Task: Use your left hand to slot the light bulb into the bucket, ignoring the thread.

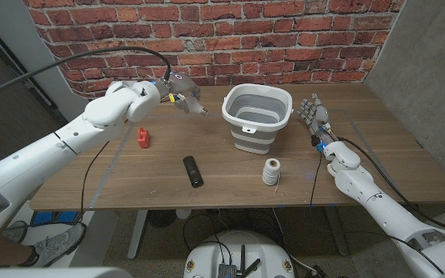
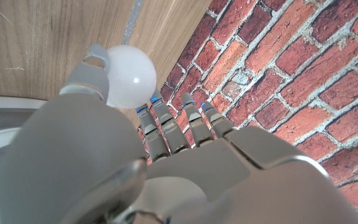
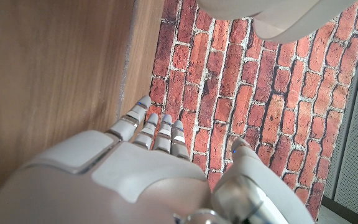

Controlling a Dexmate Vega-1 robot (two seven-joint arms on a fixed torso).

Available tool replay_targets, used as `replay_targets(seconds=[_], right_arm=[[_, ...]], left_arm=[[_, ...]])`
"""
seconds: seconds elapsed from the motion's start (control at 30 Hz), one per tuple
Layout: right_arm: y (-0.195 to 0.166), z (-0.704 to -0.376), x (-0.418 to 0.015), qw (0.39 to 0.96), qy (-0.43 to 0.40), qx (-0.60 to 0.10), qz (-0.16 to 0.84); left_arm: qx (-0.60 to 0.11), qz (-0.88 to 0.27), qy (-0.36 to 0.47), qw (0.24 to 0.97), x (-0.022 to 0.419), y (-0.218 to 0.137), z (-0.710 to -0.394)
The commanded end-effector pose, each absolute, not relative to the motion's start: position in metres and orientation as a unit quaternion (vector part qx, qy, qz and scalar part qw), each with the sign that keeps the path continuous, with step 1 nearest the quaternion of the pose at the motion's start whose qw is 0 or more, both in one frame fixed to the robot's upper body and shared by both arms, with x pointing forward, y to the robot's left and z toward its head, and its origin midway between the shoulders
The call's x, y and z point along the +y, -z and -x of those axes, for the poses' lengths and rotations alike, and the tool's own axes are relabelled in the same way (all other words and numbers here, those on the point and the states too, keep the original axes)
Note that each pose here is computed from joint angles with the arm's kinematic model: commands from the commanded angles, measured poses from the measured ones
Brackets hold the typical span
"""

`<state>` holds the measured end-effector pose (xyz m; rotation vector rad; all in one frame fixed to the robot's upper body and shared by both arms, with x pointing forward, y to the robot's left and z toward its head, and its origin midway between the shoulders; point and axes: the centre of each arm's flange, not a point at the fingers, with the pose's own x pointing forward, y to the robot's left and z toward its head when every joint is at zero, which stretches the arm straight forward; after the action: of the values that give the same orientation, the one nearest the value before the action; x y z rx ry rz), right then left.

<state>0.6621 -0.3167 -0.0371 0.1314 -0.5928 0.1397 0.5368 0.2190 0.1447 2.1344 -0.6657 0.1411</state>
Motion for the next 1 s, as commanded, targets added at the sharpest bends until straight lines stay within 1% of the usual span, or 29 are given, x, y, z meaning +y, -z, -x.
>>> replay_targets(seconds=[0.03, 0.53, 1.0], right_arm=[[0.034, -0.664, -0.316, 0.952, -0.073, -0.290, -0.064], [0.035, -0.671, -0.315, 0.952, -0.076, -0.287, -0.072], [0.030, -0.675, -0.321, 0.953, -0.074, -0.287, -0.071]], left_arm=[[-0.280, -0.870, -0.065, 0.400, 0.212, -0.175, -0.511], [-0.320, -0.877, -0.076, 0.351, 0.187, -0.214, -0.494], [-0.346, -0.868, -0.071, 0.349, 0.164, -0.253, -0.486]])
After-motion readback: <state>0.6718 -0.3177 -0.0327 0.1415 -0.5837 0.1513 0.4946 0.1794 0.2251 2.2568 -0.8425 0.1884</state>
